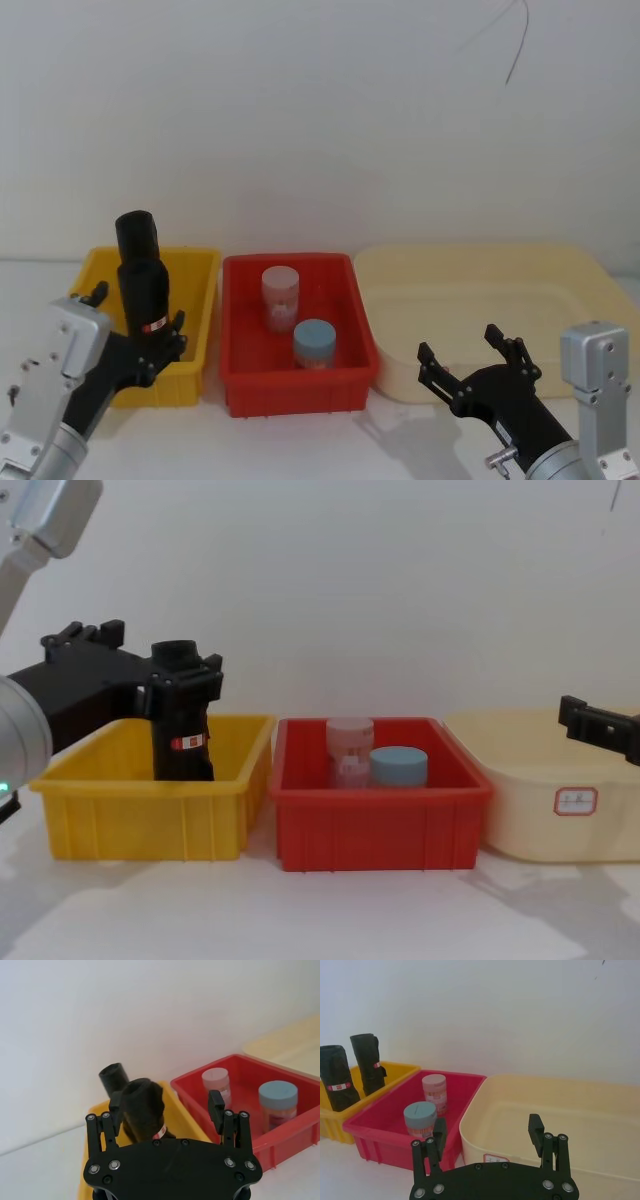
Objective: Pick up the garbage bag with the one hand and transfer it to the other hand.
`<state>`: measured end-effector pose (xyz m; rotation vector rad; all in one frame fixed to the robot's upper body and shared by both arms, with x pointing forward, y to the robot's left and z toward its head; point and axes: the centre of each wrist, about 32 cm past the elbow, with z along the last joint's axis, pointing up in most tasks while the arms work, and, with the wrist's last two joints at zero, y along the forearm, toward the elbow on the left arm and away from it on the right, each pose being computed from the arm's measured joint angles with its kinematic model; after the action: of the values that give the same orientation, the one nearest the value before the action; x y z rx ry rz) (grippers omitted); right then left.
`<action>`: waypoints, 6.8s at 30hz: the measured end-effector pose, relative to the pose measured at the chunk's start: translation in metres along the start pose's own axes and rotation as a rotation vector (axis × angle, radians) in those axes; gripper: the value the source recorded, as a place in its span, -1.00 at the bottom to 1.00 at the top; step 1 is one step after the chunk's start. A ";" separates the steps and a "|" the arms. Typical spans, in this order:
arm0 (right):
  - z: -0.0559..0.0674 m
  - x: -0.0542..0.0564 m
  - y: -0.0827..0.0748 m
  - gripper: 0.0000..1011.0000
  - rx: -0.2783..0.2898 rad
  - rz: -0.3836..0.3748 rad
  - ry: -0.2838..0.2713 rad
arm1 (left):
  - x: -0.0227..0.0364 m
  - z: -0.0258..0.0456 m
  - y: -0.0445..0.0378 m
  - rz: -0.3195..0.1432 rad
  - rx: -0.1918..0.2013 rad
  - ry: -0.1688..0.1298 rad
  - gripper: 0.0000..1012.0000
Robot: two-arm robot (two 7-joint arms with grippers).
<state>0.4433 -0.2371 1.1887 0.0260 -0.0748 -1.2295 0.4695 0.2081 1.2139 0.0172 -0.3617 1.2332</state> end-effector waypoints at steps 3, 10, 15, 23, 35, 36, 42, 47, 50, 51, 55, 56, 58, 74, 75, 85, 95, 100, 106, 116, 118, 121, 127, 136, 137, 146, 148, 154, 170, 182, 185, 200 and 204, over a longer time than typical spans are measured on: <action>0.000 0.000 0.000 0.98 0.000 0.000 0.000 | 0.0013 0.0000 0.0018 0.013 0.013 -0.002 0.98; 0.000 0.000 0.000 0.98 0.000 0.000 0.000 | 0.0028 -0.0033 0.0021 0.026 0.053 -0.002 0.98; 0.000 0.000 0.000 0.98 0.000 0.000 0.000 | 0.0031 -0.0089 -0.0012 0.035 0.089 0.004 0.98; 0.000 0.000 0.000 0.98 0.000 0.000 0.000 | 0.0042 -0.0141 -0.0091 0.049 0.124 0.014 0.98; 0.000 0.000 0.000 0.98 0.000 0.000 0.000 | 0.0088 -0.0173 -0.0243 0.094 0.150 0.039 0.98; 0.000 0.000 0.000 0.98 0.000 0.000 0.000 | 0.0091 -0.0176 -0.0254 0.096 0.151 0.040 0.98; 0.000 0.000 0.000 0.98 0.000 0.000 0.000 | 0.0094 -0.0187 -0.0360 0.101 0.158 0.057 0.98; 0.000 0.000 0.000 0.98 0.000 0.000 0.000 | 0.0083 -0.0194 -0.0459 0.085 0.163 0.074 0.98; 0.000 0.000 0.000 0.98 0.000 0.000 0.000 | 0.0074 -0.0202 -0.0504 0.077 0.166 0.084 0.98; 0.000 0.000 0.000 0.98 0.000 0.000 0.000 | 0.0068 -0.0204 -0.0531 0.072 0.167 0.090 0.98; 0.000 0.000 0.000 0.98 0.000 0.000 0.000 | 0.0052 -0.0214 -0.0603 0.063 0.171 0.107 0.98; 0.000 0.000 0.000 0.98 0.000 0.000 0.000 | 0.0047 -0.0223 -0.0623 0.061 0.174 0.112 0.98; 0.000 0.000 0.000 0.98 0.000 0.000 0.000 | 0.0040 -0.0230 -0.0650 0.060 0.177 0.118 0.98; 0.000 0.000 0.000 0.98 0.000 0.000 0.000 | 0.0027 -0.0303 -0.0858 0.092 0.179 0.163 0.68; 0.000 0.000 0.000 0.98 0.000 0.000 0.000 | 0.0026 -0.0306 -0.0873 0.094 0.178 0.166 0.61; 0.000 0.000 0.000 0.98 0.000 0.000 0.000 | 0.0023 -0.0292 -0.0934 0.095 0.162 0.188 0.05; 0.000 0.000 0.000 0.98 0.000 0.000 0.000 | 0.0063 -0.0157 -0.0970 0.098 0.105 0.195 -0.13; 0.000 0.000 0.000 0.98 0.000 0.000 0.000 | 0.0107 0.0014 -0.1000 0.077 0.038 0.188 -0.20; 0.000 0.000 0.000 0.98 0.000 0.000 0.000 | 0.0134 0.0161 -0.1016 0.037 -0.024 0.188 -0.24; 0.000 0.000 0.000 0.98 0.000 0.000 0.000 | 0.0118 0.0373 -0.1046 -0.069 -0.120 0.210 -0.27; 0.000 0.000 0.000 0.98 0.000 0.000 0.000 | 0.0105 0.0409 -0.1058 -0.099 -0.139 0.219 -0.27; 0.000 0.000 0.000 0.98 0.000 0.000 0.000 | 0.0082 0.0456 -0.1080 -0.136 -0.161 0.231 -0.27; 0.000 0.000 0.000 0.98 0.000 0.000 0.000 | 0.0027 0.0527 -0.1138 -0.220 -0.199 0.260 -0.27; 0.000 0.000 0.000 0.98 0.000 0.000 0.000 | -0.0079 0.0570 -0.1246 -0.355 -0.236 0.300 -0.27; 0.000 0.000 0.000 0.98 0.000 0.000 0.000 | -0.0087 0.0571 -0.1255 -0.369 -0.240 0.304 -0.27; 0.000 0.000 0.000 0.98 0.000 0.000 0.000 | -0.0197 0.0569 -0.1383 -0.508 -0.268 0.340 -0.27; 0.000 0.000 0.000 0.98 0.000 0.000 0.000 | -0.0222 0.0565 -0.1417 -0.535 -0.272 0.345 -0.27; 0.000 0.000 0.000 0.98 0.000 0.000 0.000 | -0.0319 0.0540 -0.1553 -0.619 -0.284 0.363 -0.27; 0.000 0.000 0.000 0.98 0.000 0.000 0.000 | -0.0467 0.0439 -0.1760 -0.668 -0.252 0.355 -0.27; 0.002 -0.001 0.000 0.98 0.004 0.004 -0.012 | -0.0497 0.0412 -0.1812 -0.668 -0.231 0.337 -0.27; 0.004 -0.001 0.000 0.98 0.010 0.013 -0.029 | -0.0500 0.0409 -0.1819 -0.668 -0.228 0.334 -0.27; 0.016 -0.007 0.018 0.98 0.034 0.101 -0.095 | -0.0507 0.0401 -0.1834 -0.668 -0.221 0.328 -0.27; 0.016 -0.007 0.025 0.98 0.036 0.113 -0.098 | -0.0508 0.0400 -0.1837 -0.667 -0.220 0.328 -0.27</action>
<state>0.4632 -0.2217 1.2062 -0.0076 -0.1818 -1.1160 0.6143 0.0910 1.2707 -0.2345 -0.1775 0.5177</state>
